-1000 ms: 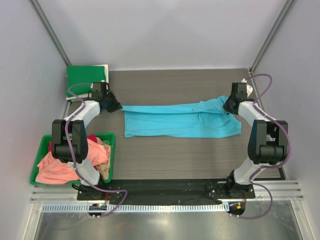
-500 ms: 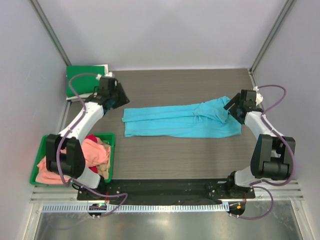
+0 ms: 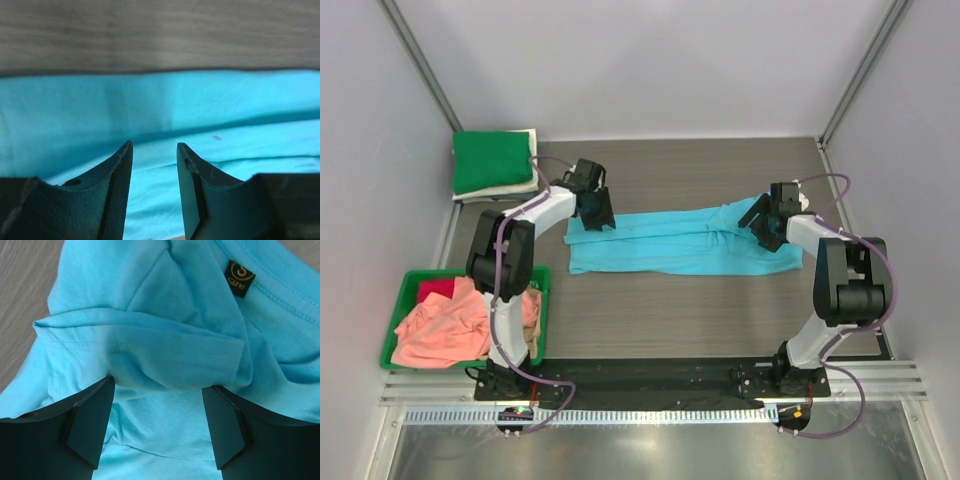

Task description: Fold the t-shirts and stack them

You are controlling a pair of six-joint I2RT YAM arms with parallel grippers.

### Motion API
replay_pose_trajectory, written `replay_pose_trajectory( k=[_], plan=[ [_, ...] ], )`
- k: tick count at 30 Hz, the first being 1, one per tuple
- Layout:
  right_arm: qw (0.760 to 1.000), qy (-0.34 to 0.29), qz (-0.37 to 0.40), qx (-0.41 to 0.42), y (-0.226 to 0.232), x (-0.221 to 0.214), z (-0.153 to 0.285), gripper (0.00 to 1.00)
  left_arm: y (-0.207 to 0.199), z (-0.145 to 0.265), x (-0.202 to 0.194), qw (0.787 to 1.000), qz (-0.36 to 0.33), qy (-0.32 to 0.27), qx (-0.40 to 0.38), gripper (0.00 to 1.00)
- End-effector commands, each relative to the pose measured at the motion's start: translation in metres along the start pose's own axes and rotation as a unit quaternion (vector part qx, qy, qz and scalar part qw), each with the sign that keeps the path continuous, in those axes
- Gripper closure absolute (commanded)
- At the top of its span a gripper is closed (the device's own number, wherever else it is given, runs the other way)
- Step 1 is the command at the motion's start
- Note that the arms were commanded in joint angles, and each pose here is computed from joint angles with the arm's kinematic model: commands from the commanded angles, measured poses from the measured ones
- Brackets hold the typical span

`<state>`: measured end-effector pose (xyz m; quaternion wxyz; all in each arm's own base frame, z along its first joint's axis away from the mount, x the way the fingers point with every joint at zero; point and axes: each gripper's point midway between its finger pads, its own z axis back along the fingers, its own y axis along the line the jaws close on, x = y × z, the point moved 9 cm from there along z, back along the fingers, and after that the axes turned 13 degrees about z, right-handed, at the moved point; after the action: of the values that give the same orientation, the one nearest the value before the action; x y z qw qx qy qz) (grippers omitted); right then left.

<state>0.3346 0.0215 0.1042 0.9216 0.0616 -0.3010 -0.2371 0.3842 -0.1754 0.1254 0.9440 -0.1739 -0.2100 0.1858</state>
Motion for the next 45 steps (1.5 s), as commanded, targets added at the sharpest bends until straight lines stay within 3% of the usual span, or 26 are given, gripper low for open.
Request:
replay_pose_trajectory(
  k=[1, 3, 8, 9, 10, 13, 18, 24, 28, 29, 34, 39, 41, 42, 43, 44, 45],
  plan=[
    [0.999, 0.030, -0.003, -0.011, 0.001, 0.000, -0.023, 0.23, -0.006, 0.008, -0.010, 1.000, 0.013, 0.019, -0.008, 0.58],
    [1.000, 0.020, 0.009, -0.005, 0.011, 0.020, -0.032, 0.23, 0.003, 0.003, -0.026, 0.998, 0.035, 0.045, 0.004, 0.59],
    [0.996, 0.083, 0.034, 0.003, 0.032, 0.041, -0.083, 0.23, 0.011, 0.007, -0.081, 0.993, 0.070, 0.091, -0.015, 0.60],
    [0.996, 0.068, 0.042, 0.038, 0.050, 0.063, -0.088, 0.23, 0.009, 0.010, -0.098, 0.991, 0.084, 0.101, -0.015, 0.60],
    [0.992, 0.102, 0.058, 0.036, 0.062, 0.048, -0.104, 0.23, 0.016, 0.012, -0.115, 0.990, 0.088, 0.108, -0.018, 0.61],
    [0.986, 0.102, 0.115, 0.072, 0.107, 0.063, -0.117, 0.22, 0.022, 0.018, -0.168, 0.984, 0.104, 0.141, -0.008, 0.61],
    [0.967, 0.091, 0.176, 0.159, 0.164, 0.067, -0.148, 0.20, -0.012, 0.037, -0.238, 0.977, 0.078, 0.184, -0.070, 0.61],
    [0.949, 0.060, 0.196, 0.240, 0.206, 0.069, -0.158, 0.16, -0.046, 0.065, -0.248, 0.976, 0.062, 0.173, -0.119, 0.60],
    [0.918, 0.040, 0.196, 0.342, 0.232, 0.068, -0.155, 0.13, -0.067, 0.090, -0.242, 0.975, 0.034, 0.161, -0.147, 0.56],
    [0.910, 0.040, 0.196, 0.364, 0.238, 0.070, -0.150, 0.08, -0.075, 0.099, -0.239, 0.975, 0.023, 0.153, -0.161, 0.55],
    [0.914, -0.004, 0.201, 0.352, 0.246, 0.094, -0.118, 0.04, -0.073, 0.146, -0.214, 0.985, -0.013, 0.083, -0.151, 0.52],
    [0.909, -0.085, 0.220, 0.344, 0.250, 0.136, -0.023, 0.01, -0.047, 0.165, -0.201, 0.992, -0.042, 0.010, -0.122, 0.47],
    [0.923, -0.057, 0.217, 0.312, 0.229, 0.115, -0.016, 0.00, -0.034, 0.166, -0.202, 0.992, -0.045, 0.000, -0.116, 0.46],
    [0.921, -0.087, 0.216, 0.311, 0.223, 0.124, 0.030, 0.01, -0.030, 0.165, -0.203, 0.992, -0.046, -0.002, -0.114, 0.46],
    [0.933, -0.089, 0.207, 0.282, 0.211, 0.116, 0.036, 0.00, -0.021, 0.161, -0.205, 0.994, -0.044, -0.003, -0.105, 0.46],
    [0.946, -0.048, 0.203, 0.249, 0.185, 0.083, 0.029, 0.01, -0.018, 0.161, -0.205, 0.994, -0.042, -0.007, -0.105, 0.46],
    [0.944, -0.070, 0.204, 0.251, 0.177, 0.079, 0.060, 0.00, -0.014, 0.159, -0.206, 0.994, -0.040, -0.007, -0.102, 0.46]
  ],
)
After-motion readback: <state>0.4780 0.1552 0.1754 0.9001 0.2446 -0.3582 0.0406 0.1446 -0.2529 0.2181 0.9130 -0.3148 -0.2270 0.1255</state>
